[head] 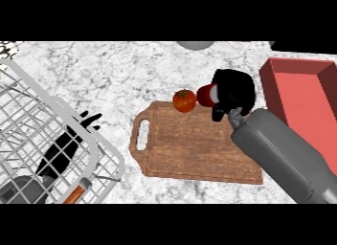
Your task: Pick the can from the cutting board and place it in the cardboard box
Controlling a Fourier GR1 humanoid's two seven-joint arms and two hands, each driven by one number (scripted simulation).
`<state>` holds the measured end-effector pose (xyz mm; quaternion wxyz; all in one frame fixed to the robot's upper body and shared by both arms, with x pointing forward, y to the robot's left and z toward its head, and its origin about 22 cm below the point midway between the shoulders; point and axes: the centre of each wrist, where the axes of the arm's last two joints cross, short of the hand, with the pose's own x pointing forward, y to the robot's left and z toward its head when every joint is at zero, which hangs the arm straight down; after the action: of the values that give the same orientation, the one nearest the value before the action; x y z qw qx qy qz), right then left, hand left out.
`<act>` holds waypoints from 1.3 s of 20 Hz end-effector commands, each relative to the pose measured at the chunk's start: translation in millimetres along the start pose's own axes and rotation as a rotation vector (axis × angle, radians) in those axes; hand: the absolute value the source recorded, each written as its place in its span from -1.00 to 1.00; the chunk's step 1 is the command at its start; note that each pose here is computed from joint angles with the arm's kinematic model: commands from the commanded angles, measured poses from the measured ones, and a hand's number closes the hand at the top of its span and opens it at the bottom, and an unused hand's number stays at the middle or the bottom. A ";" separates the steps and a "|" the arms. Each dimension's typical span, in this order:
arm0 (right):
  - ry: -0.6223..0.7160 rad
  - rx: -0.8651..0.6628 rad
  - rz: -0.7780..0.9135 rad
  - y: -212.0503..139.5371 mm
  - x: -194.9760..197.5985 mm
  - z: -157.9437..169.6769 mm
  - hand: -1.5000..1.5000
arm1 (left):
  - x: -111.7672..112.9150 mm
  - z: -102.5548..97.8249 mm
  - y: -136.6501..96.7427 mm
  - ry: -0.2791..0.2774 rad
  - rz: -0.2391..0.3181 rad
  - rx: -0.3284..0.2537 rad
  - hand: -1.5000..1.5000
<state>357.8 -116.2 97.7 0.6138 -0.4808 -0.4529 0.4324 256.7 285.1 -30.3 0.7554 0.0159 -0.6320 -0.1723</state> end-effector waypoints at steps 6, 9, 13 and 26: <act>0.036 -0.274 0.013 -58.3 18.3 -35.0 1.00 | 80.0 -40.8 9.5 -0.362 -0.136 -0.029 0.00; 0.133 -0.364 -0.028 -77.2 17.7 -44.0 1.00 | 75.5 -37.5 5.4 -0.340 -0.129 -0.040 0.00; 0.294 -0.493 -0.151 -112.7 2.4 -58.3 1.00 | 68.8 -37.7 6.6 -0.335 -0.118 -0.012 0.00; 0.569 -0.617 -0.191 -138.8 -82.8 -92.7 1.00 | 62.1 -23.9 22.5 -0.322 -0.136 0.018 0.00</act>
<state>441.7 -212.5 218.3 0.5656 -0.6818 -0.4491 0.1161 243.5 299.3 -37.6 0.7643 0.0322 -0.6228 -0.1638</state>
